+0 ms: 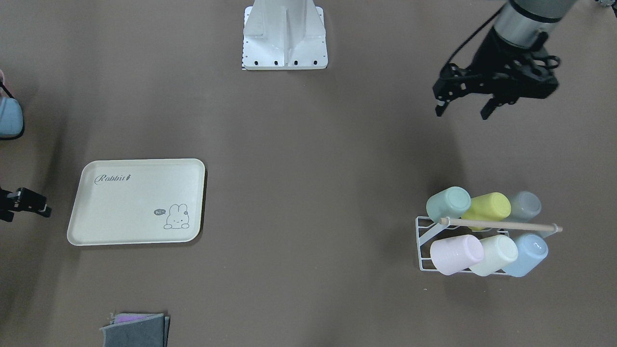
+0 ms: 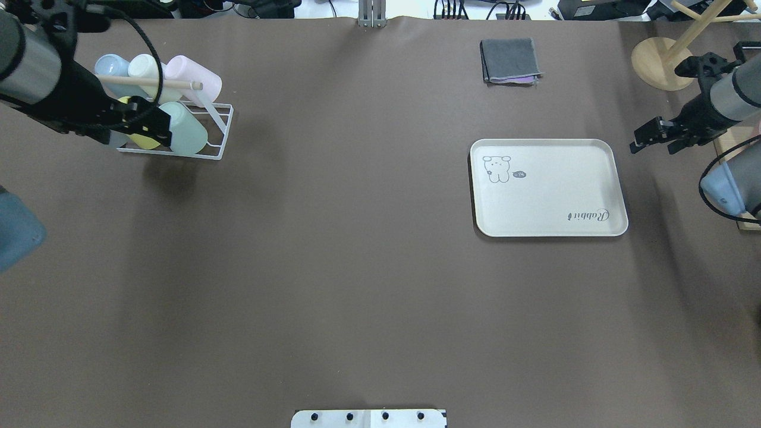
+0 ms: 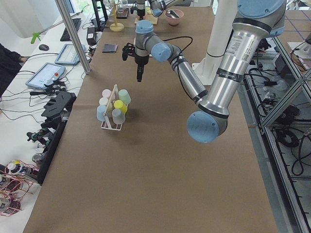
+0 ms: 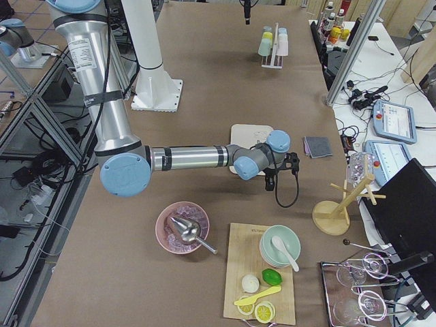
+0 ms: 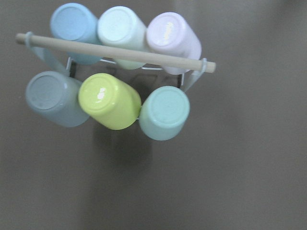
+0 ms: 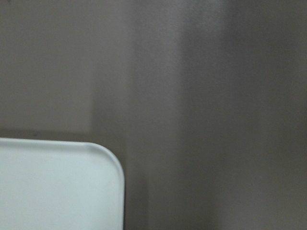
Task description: Pick up and place green cup on tray
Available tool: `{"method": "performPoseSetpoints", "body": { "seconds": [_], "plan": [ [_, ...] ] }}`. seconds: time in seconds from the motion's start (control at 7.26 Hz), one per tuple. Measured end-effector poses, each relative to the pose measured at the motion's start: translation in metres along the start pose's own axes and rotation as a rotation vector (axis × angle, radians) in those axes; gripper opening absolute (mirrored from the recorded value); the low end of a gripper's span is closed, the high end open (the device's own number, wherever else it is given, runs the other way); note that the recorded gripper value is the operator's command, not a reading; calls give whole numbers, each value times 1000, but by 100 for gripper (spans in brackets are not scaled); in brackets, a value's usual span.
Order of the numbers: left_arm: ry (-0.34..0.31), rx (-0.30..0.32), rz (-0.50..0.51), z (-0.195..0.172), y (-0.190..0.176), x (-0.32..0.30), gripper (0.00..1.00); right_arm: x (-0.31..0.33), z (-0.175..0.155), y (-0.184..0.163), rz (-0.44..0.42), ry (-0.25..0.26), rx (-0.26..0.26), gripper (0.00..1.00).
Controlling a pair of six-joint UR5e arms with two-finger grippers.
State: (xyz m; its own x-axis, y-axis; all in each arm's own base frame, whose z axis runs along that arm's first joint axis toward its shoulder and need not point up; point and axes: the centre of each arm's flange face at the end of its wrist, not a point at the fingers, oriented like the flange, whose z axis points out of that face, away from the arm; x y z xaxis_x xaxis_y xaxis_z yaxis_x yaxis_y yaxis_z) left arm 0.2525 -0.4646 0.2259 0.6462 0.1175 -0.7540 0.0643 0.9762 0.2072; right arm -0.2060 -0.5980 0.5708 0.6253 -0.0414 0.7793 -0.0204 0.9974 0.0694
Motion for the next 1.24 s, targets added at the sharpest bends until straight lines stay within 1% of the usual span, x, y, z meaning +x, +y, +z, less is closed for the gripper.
{"method": "performPoseSetpoints", "body": {
  "seconds": [0.14,0.28,0.41,0.55,0.69,0.83,0.96,1.1,1.24],
  "plan": [
    [5,11,91,9,16,31,99,-21,7,-10,-1,-10,4,91],
    [-1,36,244,17,33,54,99,-31,15,-16,-6,-21,7,90],
    [-42,88,461,23,54,72,99,-34,22,-18,-8,-29,11,89],
    [-137,142,694,36,76,80,99,-33,26,-19,-2,-36,12,85],
    [-277,185,915,55,97,82,99,-32,28,-16,10,-40,10,84],
    [-406,206,1063,75,120,81,99,-30,29,-13,15,-43,7,84],
    [-518,216,1194,89,137,81,99,-29,27,-8,19,-46,8,84],
    [-630,211,1359,95,143,81,99,-27,25,0,29,-49,9,84],
    [-726,183,1511,101,142,82,99,-24,21,10,42,-53,10,83]
  ]
}}
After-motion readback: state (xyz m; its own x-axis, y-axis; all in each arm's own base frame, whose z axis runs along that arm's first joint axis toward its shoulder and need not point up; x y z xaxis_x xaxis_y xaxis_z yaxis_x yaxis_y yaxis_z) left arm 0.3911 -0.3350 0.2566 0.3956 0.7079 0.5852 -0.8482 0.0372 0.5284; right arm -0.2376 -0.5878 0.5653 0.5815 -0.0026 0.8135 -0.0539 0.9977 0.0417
